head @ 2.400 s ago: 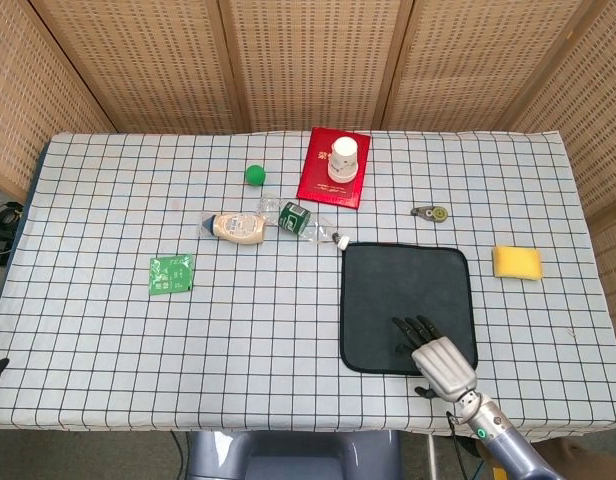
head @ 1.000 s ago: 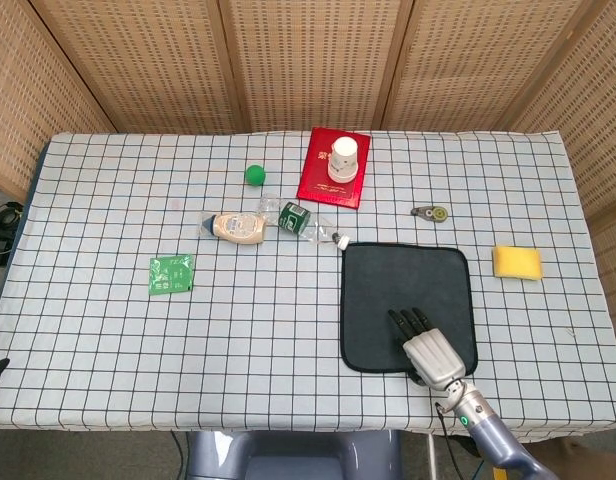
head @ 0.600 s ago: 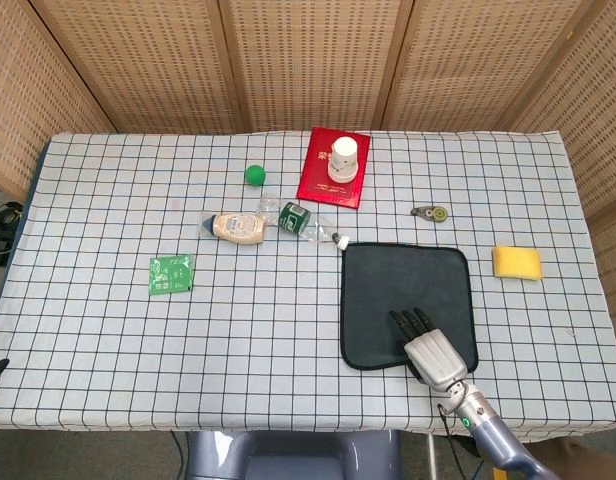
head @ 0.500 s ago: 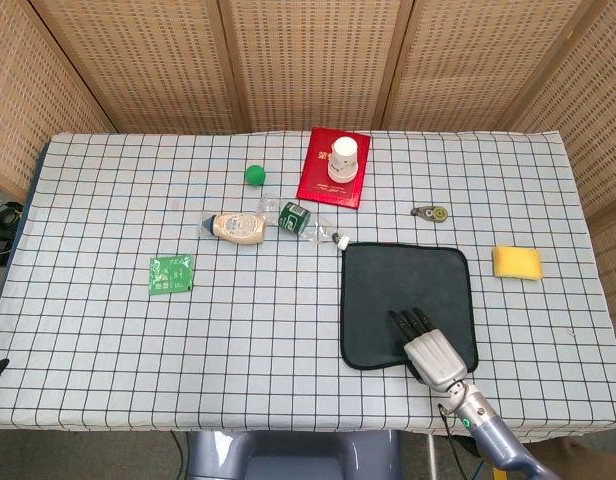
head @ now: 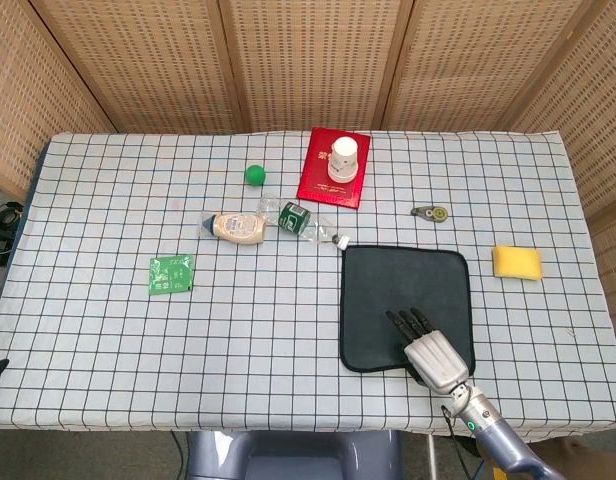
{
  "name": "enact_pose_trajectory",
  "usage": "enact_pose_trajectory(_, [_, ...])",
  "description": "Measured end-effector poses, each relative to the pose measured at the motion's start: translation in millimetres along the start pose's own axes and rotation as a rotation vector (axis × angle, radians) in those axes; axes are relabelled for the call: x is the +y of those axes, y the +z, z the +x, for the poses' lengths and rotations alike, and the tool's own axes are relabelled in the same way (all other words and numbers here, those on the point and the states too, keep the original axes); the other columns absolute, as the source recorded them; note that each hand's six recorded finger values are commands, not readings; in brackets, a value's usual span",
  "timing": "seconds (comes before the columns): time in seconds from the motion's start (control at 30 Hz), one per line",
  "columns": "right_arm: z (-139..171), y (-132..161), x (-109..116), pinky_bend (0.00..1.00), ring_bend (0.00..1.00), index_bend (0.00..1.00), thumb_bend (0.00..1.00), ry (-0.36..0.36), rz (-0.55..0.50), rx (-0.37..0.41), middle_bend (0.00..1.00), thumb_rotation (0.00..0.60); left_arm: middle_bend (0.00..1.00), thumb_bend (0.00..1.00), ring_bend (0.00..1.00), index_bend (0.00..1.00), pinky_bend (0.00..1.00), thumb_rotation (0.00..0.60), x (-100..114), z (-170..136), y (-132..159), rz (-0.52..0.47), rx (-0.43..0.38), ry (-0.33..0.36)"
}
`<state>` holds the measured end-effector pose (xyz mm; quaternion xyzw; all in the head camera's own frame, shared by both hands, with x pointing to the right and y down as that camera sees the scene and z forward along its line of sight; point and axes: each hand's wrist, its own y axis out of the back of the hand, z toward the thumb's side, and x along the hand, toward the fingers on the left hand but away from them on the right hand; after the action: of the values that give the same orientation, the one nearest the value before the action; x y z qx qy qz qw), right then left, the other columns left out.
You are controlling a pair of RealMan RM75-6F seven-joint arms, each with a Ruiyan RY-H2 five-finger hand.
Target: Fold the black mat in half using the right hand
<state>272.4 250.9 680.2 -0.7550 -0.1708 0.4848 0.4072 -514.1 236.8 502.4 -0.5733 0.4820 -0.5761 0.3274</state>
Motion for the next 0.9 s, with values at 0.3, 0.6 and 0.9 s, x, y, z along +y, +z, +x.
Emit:
enact_pose_trajectory(0.3, [14.3,8.8,4.2,0.0,0.0,0.68,0.65,0.025,-0.023,0.06,0.0,0.6,0.0,0.0,0.0,0.0,0.0,0.6,0.1,-0.4,0.2,0.0,0.0,0.0])
enact_pose_trajectory(0.6, [31.4,24.4,4.8,0.0,0.0,0.68,0.65,0.066,-0.038,0.128,0.0,0.6,0.0,0.0,0.0,0.0,0.0,0.6,0.0,-0.7,0.6,0.002,0.0,0.0])
enact_pose_trajectory(0.9, [40.5,38.0,9.1,0.0,0.0,0.68,0.65,0.087,-0.038,0.178,0.0,0.6,0.0,0.0,0.0,0.0,0.0,0.6,-1.2,0.0,0.5,0.003,0.002,-0.004])
